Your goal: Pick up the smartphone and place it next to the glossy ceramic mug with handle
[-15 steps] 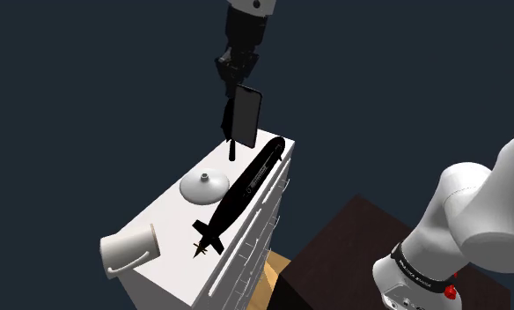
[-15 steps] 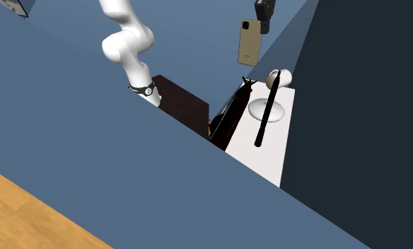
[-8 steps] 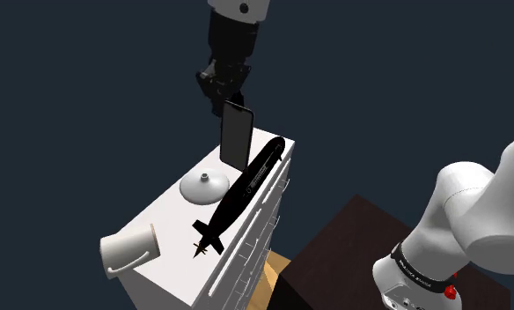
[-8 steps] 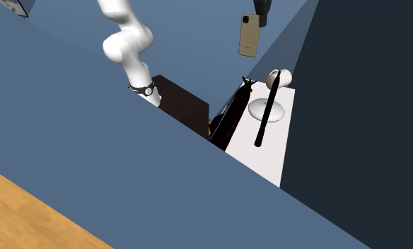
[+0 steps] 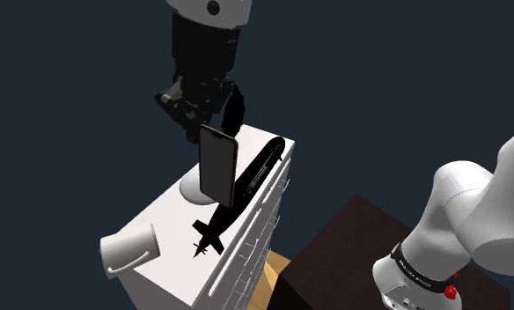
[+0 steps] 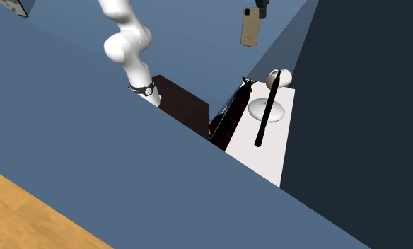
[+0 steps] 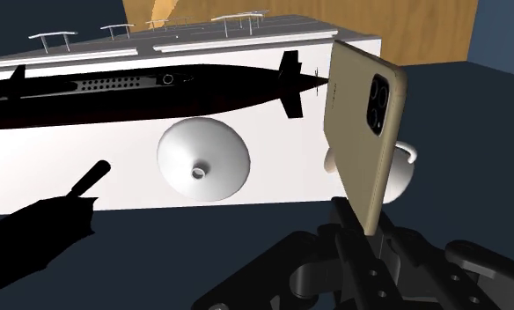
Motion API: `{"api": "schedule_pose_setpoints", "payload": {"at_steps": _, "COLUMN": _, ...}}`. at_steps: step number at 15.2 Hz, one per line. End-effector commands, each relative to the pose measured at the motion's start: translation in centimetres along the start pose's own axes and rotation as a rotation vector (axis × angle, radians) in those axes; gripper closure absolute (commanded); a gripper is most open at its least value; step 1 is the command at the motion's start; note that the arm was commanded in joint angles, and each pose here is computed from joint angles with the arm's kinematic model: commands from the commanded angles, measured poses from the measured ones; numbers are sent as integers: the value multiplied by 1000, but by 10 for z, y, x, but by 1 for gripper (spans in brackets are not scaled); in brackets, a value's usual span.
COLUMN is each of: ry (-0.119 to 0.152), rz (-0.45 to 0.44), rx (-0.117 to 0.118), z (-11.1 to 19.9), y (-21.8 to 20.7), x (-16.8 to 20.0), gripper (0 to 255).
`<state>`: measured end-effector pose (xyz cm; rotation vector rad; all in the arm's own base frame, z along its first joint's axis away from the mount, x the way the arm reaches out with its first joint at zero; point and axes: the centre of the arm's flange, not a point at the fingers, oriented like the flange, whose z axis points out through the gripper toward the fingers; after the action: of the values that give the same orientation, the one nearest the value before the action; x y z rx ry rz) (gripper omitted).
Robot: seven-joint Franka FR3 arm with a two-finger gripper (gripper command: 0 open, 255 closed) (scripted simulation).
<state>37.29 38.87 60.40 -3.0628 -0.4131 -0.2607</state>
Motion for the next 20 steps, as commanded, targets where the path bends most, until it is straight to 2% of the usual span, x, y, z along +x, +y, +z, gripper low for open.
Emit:
{"api": "schedule_pose_setpoints", "payload": {"at_steps": 1, "ry": 0, "rz": 2, "rx": 0, "z": -1, "y": -23, "x": -10, "gripper": 255}}
{"api": "schedule_pose_setpoints", "payload": {"at_steps": 6, "ry": 0, "rz": 2, "rx": 0, "z": -4, "y": -80, "x": -30, "gripper": 255}}
{"api": "schedule_pose_setpoints", "payload": {"at_steps": 20, "ry": 0, "rz": 2, "rx": 0, "z": 69, "y": -79, "x": -43, "gripper": 255}}
